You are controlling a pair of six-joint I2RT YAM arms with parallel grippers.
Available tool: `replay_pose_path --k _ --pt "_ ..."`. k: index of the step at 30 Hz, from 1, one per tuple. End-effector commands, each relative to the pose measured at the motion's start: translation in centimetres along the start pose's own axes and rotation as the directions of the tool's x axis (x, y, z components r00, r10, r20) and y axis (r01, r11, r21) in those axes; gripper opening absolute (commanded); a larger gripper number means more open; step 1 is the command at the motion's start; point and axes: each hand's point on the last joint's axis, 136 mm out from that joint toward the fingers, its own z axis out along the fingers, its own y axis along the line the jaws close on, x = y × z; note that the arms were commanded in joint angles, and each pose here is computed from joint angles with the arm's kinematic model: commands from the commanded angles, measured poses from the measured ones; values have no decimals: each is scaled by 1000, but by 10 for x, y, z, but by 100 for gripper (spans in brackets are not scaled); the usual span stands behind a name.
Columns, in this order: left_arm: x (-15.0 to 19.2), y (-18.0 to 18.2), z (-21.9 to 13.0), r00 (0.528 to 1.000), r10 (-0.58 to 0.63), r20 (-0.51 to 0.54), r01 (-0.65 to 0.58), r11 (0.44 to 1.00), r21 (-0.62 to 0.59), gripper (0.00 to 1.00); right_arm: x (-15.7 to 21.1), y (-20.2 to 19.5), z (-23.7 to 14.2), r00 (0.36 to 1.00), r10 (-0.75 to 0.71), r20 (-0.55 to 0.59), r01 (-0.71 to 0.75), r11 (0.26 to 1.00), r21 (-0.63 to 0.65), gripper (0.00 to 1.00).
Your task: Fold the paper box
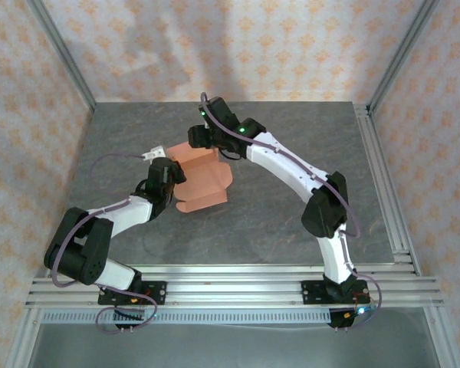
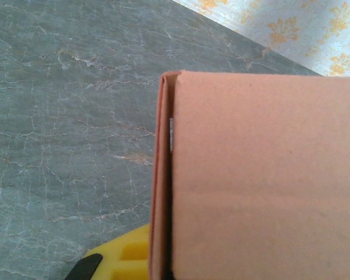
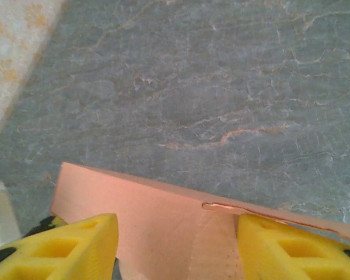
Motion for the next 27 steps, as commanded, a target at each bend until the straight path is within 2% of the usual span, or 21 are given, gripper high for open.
replay_pose_path --k 1,4,11,19,21,23,27 --pt "-6 8 -3 999 13 30 -12 999 -37 0 1 2 -1 999 48 -12 -48 999 -11 51" --pt "-7 7 -1 1000 13 28 -12 999 -36 0 3 3 -1 998 62 -13 -62 998 -19 43" --pt "-2 8 2 1000 10 17 -9 999 -36 0 0 -1 -6 997 78 12 -78 997 -17 32" --pt "-3 9 0 1000 17 19 -16 999 -42 0 -2 3 -5 996 90 17 -90 995 -38 10" --pt "-3 9 0 1000 16 19 -15 999 -41 0 -5 4 -8 996 90 26 -89 995 -39 15" --pt "-4 8 0 1000 13 21 -12 999 -40 0 -6 2 -10 996 88 32 -87 996 -34 34" --pt "-3 9 0 1000 15 18 -14 999 -42 0 -8 2 -15 996 84 42 -82 996 -35 35"
